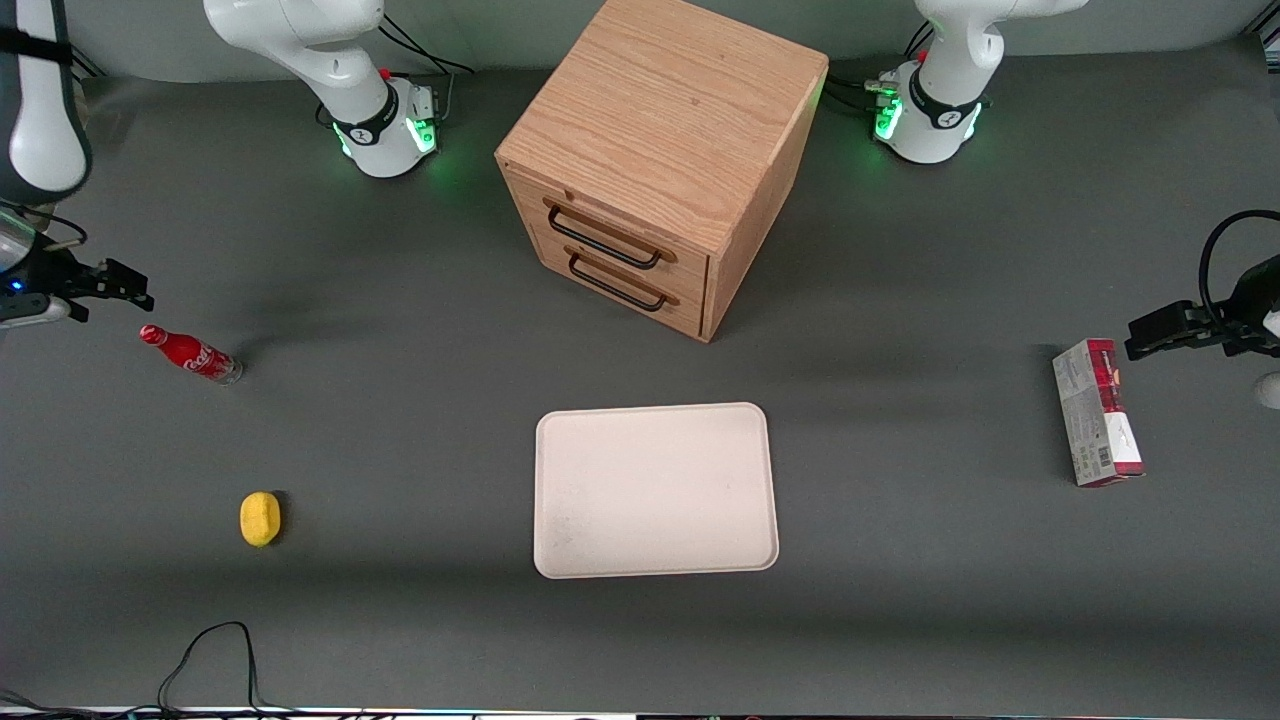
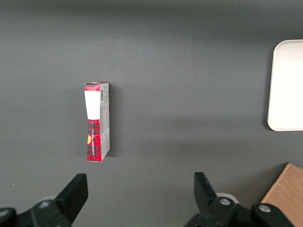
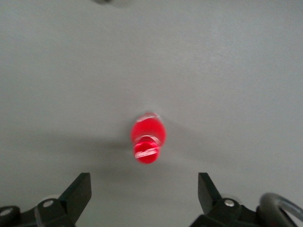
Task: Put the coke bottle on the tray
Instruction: 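Move the right gripper down toward the red Coca-Cola bottle, then close the right gripper around the bottle's cap end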
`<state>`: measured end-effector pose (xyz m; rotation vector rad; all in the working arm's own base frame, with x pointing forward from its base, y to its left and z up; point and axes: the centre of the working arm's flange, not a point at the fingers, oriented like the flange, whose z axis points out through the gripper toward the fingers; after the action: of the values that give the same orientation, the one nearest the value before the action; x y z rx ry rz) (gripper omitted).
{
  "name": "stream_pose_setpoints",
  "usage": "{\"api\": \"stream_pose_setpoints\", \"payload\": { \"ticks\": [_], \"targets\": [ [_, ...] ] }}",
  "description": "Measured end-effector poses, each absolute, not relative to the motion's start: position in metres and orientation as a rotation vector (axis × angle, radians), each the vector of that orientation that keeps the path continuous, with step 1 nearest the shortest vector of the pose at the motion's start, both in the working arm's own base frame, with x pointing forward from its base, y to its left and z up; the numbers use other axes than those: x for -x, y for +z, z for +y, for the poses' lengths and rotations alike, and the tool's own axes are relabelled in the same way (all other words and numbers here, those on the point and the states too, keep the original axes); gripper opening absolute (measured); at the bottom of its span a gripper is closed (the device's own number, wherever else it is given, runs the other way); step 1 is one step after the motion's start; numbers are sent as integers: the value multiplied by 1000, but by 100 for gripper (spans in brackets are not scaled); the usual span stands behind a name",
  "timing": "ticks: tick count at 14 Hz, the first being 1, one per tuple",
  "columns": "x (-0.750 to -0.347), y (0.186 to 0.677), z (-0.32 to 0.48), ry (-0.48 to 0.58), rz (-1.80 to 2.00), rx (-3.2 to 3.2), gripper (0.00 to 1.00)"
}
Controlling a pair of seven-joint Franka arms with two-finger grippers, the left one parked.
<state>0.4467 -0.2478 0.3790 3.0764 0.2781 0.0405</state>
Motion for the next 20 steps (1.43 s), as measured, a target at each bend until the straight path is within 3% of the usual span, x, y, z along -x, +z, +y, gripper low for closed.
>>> {"api": "stream_pose_setpoints", "payload": {
  "ticks": [5, 10, 13, 16, 19, 20],
  "targets": [
    [-454, 324, -253, 13, 266, -3113, 100],
    [-458, 317, -253, 9, 265, -3101, 95],
    [-461, 319, -252, 20, 266, -3104, 67],
    [-464, 319, -247, 26, 277, -3106, 63],
    [-467, 320, -242, 30, 290, -3106, 31],
    [-467, 320, -241, 30, 294, -3106, 31]
  ]
}}
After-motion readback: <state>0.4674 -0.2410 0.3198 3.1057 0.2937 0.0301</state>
